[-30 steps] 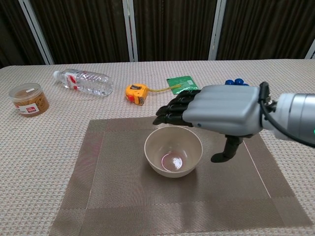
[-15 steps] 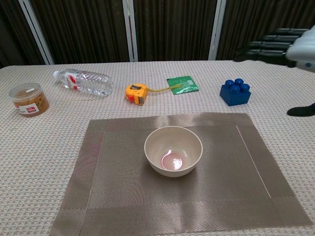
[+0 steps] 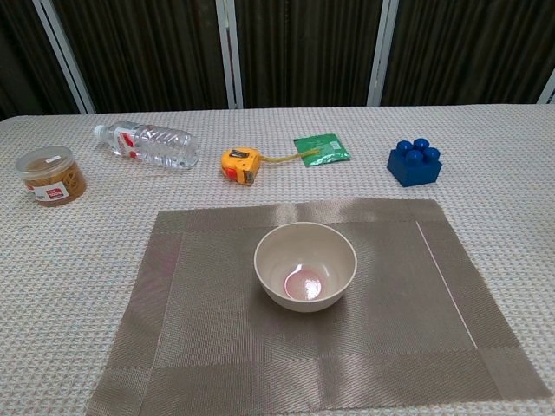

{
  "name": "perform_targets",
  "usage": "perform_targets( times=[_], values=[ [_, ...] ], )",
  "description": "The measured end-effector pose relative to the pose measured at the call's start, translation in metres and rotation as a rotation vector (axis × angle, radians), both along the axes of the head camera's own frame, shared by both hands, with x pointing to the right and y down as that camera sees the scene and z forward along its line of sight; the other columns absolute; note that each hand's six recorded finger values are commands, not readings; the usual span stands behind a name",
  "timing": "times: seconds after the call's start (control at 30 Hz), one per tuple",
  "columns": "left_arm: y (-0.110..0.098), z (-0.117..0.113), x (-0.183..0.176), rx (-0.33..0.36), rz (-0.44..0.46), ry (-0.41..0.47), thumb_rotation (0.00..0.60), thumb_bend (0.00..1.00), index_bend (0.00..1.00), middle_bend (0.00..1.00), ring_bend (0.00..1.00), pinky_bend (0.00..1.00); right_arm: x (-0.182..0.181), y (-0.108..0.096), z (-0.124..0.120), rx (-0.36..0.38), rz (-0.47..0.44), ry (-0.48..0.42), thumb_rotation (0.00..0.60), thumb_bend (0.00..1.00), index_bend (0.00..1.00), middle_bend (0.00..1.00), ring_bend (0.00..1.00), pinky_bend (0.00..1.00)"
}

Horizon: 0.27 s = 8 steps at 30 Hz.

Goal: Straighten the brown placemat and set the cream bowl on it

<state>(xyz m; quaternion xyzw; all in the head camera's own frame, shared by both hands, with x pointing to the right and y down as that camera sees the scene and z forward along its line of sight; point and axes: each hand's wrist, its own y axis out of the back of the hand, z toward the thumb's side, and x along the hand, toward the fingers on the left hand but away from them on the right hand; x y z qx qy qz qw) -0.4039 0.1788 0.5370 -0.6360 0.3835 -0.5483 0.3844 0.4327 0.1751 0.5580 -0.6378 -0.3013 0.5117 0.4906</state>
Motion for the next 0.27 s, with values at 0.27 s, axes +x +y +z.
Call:
perform_targets(
  times=[0.27],
  values=[
    [0.008, -0.003, -0.013, 0.026, -0.044, -0.027, 0.600, 0.34, 0.00, 0.00, 0.00, 0.00, 0.004, 0.013, -0.013, -0.002, 0.188, -0.113, 0.600, 0.11, 0.00, 0.00, 0.00, 0.00]
  ],
)
